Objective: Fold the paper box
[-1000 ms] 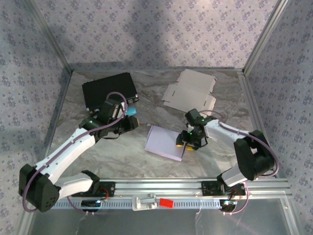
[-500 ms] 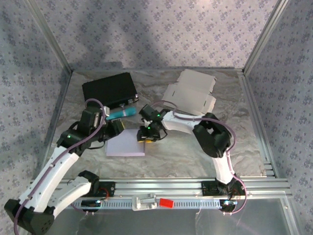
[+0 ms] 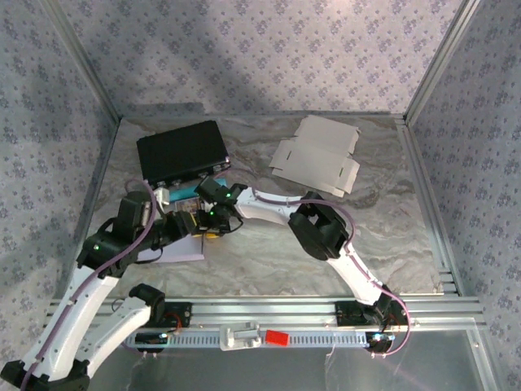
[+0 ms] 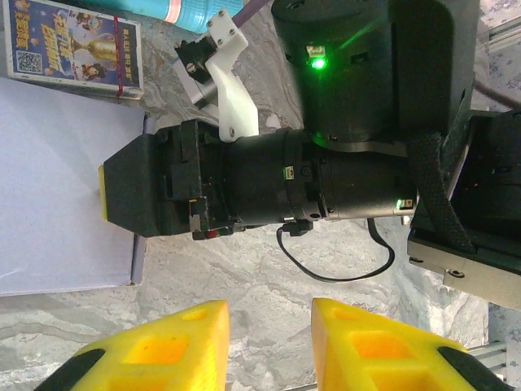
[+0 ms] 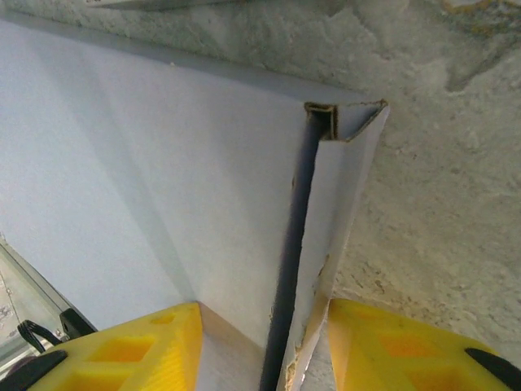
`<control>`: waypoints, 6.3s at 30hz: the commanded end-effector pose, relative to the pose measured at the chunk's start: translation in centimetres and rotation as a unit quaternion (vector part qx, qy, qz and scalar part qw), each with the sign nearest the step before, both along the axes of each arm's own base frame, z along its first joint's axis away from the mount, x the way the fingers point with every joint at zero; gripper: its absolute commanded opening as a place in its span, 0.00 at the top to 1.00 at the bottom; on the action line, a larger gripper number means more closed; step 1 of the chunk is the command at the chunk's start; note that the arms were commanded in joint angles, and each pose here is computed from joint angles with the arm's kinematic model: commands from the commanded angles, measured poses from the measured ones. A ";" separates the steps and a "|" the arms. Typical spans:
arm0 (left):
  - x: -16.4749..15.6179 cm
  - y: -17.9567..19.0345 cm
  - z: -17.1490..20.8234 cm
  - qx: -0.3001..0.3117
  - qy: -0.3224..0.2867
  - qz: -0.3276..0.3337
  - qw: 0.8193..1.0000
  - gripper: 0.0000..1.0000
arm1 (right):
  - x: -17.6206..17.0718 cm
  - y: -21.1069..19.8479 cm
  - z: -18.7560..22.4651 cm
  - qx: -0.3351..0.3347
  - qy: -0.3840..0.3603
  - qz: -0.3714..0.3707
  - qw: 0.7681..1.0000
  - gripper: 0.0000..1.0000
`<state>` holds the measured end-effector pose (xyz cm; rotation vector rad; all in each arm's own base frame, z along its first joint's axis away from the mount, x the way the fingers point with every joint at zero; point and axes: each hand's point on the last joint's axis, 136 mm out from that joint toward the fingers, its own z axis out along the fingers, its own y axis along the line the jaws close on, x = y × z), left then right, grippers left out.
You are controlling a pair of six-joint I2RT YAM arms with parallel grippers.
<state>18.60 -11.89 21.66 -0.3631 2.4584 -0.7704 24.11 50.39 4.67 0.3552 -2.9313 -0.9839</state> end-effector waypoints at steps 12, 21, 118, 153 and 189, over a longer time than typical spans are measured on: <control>4.3 -3.2 -0.9 -0.037 -0.002 -0.018 0.999 0.69 | 7.1 -13.6 13.3 -0.002 -0.160 -0.139 0.977 0.44; 11.1 -10.8 -2.8 -0.061 0.006 -0.071 0.996 0.72 | 20.4 -34.3 9.9 -0.005 -0.093 -0.397 0.913 0.47; 16.9 -18.0 -19.4 0.108 0.179 -0.118 0.971 0.79 | 9.1 -42.7 12.5 0.134 -0.063 -0.433 0.889 0.71; 12.5 -21.1 -2.3 0.216 -0.292 -0.348 0.864 0.53 | 17.1 -43.4 21.6 0.190 0.023 -0.553 0.811 1.00; 17.2 -21.2 0.3 0.401 -0.219 -0.376 0.806 1.00 | 15.1 -47.1 29.0 0.132 -0.093 -0.588 0.793 0.33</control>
